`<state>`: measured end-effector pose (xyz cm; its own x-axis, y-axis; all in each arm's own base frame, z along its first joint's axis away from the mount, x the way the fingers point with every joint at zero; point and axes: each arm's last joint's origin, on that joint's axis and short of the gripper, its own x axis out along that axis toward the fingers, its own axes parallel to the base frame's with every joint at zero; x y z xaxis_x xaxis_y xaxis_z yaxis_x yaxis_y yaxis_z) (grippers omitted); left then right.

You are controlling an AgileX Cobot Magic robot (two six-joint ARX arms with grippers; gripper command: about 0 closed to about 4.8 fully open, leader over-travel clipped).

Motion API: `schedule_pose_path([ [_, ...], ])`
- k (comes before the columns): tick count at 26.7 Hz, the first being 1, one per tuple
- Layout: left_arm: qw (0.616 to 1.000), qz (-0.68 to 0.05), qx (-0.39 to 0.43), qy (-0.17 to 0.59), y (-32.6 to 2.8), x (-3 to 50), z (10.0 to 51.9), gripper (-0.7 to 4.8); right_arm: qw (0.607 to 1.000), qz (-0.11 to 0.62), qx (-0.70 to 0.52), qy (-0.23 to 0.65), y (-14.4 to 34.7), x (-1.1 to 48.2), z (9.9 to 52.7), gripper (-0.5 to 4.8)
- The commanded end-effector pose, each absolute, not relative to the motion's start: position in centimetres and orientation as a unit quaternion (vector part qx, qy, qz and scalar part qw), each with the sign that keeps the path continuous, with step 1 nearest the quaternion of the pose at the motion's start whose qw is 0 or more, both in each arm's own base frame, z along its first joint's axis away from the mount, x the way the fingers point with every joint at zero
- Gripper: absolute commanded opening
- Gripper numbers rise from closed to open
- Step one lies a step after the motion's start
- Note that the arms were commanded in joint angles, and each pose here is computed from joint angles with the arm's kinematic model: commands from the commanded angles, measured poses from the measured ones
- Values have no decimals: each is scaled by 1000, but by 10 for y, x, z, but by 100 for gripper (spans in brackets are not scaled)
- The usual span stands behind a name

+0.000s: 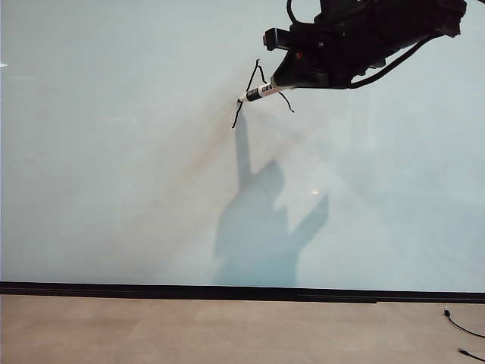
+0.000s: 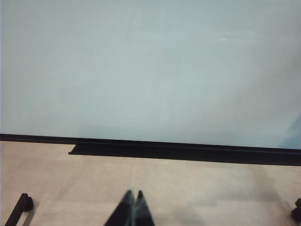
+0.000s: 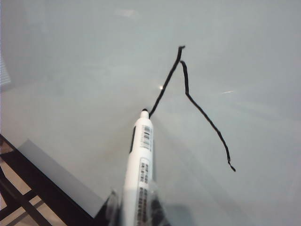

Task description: Pick up the pen on the shelf to the right of the whiteboard and write the letter A.

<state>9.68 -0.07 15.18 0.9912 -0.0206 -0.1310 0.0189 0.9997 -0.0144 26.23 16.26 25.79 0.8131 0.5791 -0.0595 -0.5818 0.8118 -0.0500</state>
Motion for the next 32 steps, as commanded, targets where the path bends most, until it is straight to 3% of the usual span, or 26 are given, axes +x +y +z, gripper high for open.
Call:
schedule_pose_path([
  [1,998,-12,-5,61,-1,97,153,-4,956,291,-32,6,162,263,263,-9],
  [32,998,-12,-5,61,-1,97,153,-5,975,214,-53,9,143,244,279,-9],
])
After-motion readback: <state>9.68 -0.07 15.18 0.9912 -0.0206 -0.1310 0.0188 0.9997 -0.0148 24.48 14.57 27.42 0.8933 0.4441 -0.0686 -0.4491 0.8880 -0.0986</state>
